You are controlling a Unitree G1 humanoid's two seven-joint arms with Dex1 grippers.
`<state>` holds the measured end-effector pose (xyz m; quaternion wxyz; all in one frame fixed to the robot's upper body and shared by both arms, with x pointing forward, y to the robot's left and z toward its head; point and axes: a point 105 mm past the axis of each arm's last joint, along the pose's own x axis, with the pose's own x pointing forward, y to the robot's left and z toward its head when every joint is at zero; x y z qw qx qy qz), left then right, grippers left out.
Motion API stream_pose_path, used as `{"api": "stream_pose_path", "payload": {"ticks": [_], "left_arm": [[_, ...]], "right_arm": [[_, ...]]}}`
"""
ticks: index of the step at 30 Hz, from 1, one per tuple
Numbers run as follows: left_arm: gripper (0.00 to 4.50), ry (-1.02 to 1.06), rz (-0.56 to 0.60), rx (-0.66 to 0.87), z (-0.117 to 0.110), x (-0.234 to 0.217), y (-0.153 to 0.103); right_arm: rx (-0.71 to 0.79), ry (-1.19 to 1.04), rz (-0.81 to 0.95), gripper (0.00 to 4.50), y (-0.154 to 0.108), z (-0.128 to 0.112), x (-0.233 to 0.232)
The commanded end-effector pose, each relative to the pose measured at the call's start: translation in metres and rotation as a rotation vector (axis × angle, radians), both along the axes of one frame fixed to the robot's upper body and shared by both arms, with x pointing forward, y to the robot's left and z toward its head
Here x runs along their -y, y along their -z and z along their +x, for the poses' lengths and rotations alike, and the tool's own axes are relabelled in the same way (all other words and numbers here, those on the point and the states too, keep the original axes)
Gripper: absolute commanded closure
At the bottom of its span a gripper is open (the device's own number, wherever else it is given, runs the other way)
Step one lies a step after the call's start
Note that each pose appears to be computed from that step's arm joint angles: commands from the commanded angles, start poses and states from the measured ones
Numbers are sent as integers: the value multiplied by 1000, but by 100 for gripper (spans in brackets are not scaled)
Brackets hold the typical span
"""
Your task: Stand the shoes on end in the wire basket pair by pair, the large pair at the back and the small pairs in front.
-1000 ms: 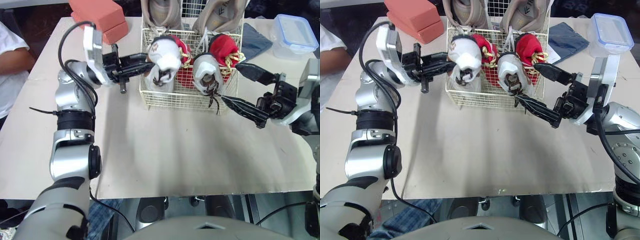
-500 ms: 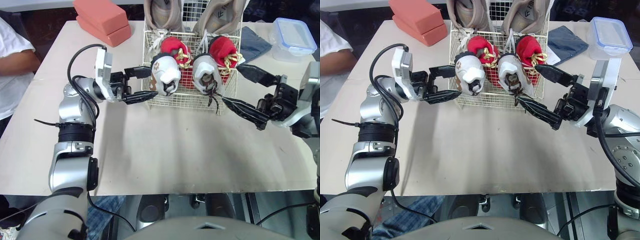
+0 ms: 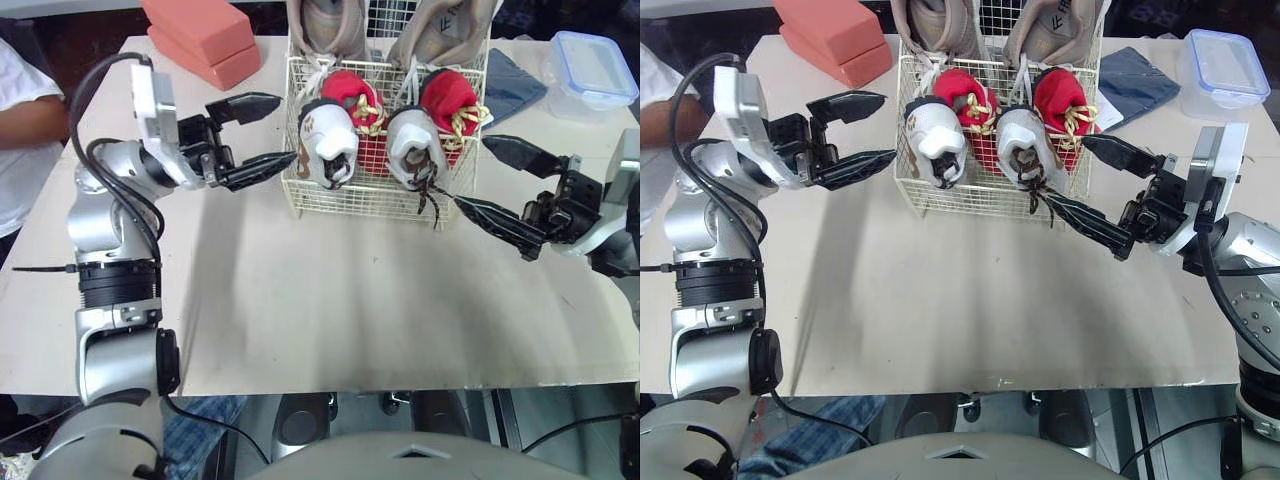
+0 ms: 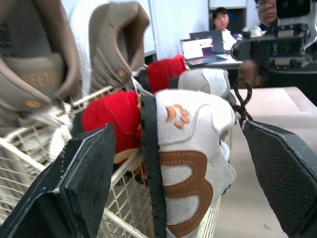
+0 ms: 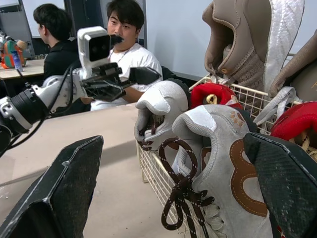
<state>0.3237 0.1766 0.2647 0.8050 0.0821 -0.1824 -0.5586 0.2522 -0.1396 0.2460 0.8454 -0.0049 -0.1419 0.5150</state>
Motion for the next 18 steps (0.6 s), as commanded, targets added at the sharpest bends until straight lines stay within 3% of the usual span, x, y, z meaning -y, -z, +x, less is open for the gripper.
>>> {"api": "stream_pose_path", "payload": {"ticks": [1, 7, 12, 18], "left_arm": [[4, -42, -58, 6, -9, -10, -14], [4, -284, -29, -229, -7, -44, 31], [4, -461, 48, -352, -19, -69, 85], [4, -586, 116, -401, -32, -78, 134]], "right_arm": [[36, 30, -1, 0, -5, -3, 10], [-27, 159, -34, 0, 19, -1, 39], [-91, 226, -171, 0, 61, 0, 64], [-130, 280, -240, 0, 101, 11, 91]]}}
